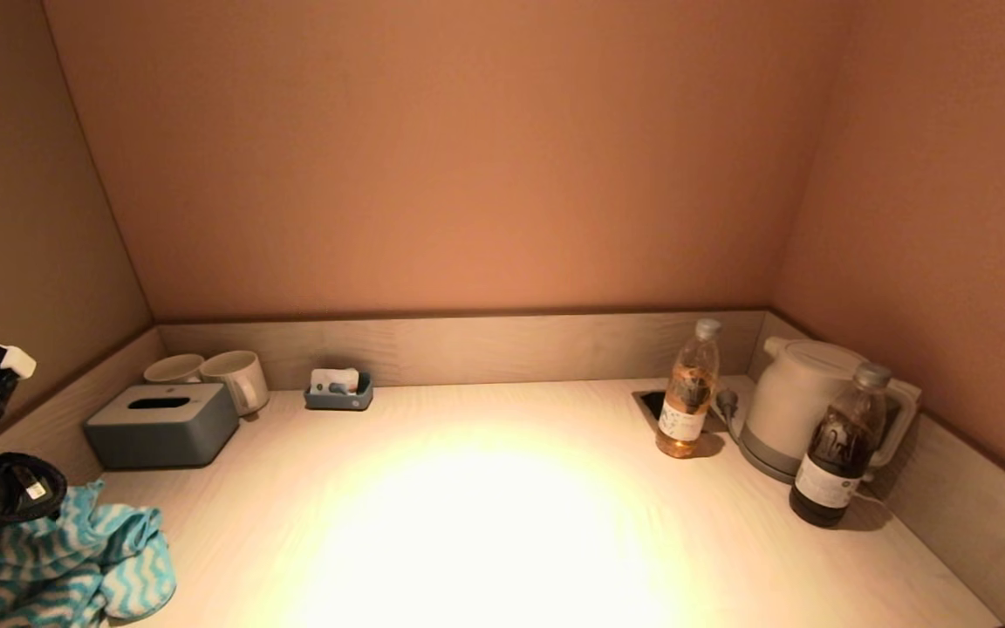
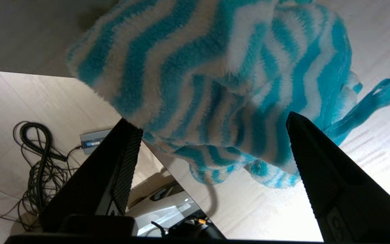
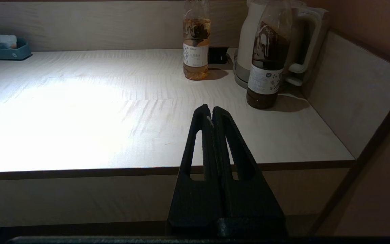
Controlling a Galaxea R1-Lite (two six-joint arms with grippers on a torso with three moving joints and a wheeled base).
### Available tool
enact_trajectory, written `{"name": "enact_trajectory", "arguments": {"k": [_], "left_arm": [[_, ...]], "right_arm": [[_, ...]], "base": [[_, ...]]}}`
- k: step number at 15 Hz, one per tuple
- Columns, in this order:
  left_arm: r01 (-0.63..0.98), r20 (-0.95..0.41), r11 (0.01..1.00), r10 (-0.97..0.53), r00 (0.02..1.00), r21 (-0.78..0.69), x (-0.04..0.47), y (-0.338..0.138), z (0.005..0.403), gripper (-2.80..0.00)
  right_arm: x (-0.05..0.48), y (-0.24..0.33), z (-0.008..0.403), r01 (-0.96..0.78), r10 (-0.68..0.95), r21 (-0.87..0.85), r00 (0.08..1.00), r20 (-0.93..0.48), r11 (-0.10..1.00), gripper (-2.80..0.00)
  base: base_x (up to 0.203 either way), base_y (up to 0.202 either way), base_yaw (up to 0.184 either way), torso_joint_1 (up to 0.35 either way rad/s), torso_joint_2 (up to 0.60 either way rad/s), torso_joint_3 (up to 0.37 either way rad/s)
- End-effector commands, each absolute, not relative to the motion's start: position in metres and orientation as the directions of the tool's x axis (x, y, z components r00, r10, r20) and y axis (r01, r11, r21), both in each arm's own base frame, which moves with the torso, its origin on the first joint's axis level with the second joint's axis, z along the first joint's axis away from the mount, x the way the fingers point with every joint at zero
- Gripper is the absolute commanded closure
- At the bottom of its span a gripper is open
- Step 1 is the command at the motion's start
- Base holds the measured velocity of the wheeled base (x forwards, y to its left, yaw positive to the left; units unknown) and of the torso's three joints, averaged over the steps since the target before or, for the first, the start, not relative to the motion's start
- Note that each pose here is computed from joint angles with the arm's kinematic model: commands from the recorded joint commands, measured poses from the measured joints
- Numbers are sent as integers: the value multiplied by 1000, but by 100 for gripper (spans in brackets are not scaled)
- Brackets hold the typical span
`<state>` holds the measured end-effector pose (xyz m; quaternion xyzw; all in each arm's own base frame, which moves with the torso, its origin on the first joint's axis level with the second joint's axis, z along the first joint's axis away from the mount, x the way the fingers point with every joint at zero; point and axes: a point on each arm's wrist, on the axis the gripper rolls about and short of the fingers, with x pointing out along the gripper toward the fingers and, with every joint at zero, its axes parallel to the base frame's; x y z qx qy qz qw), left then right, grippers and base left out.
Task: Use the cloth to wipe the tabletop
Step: Pick up the tablecloth
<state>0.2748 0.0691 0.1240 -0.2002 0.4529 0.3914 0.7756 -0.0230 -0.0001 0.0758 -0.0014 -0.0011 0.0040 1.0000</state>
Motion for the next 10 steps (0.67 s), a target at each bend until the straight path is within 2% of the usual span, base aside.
{"name": "enact_trajectory", "arguments": {"k": [1,5,10], "left_arm": [[-795,-872,603,421,249,63,279,73,114,-280],[-814,-897,572,407,174,101,291,78,87,-280],[-809,-908,576,393,149,116,308,82,59,-280]], "right_arm": [[-23,0,76,-9,9,-3,1000,2,1000,0],[-23,0,76,-9,9,-3,1000,2,1000,0],[-23,0,76,-9,9,-3,1000,0,1000,0]], "base": [[0,0,0,0,0,0],[0,0,0,0,0,0],[0,0,0,0,0,0]]}}
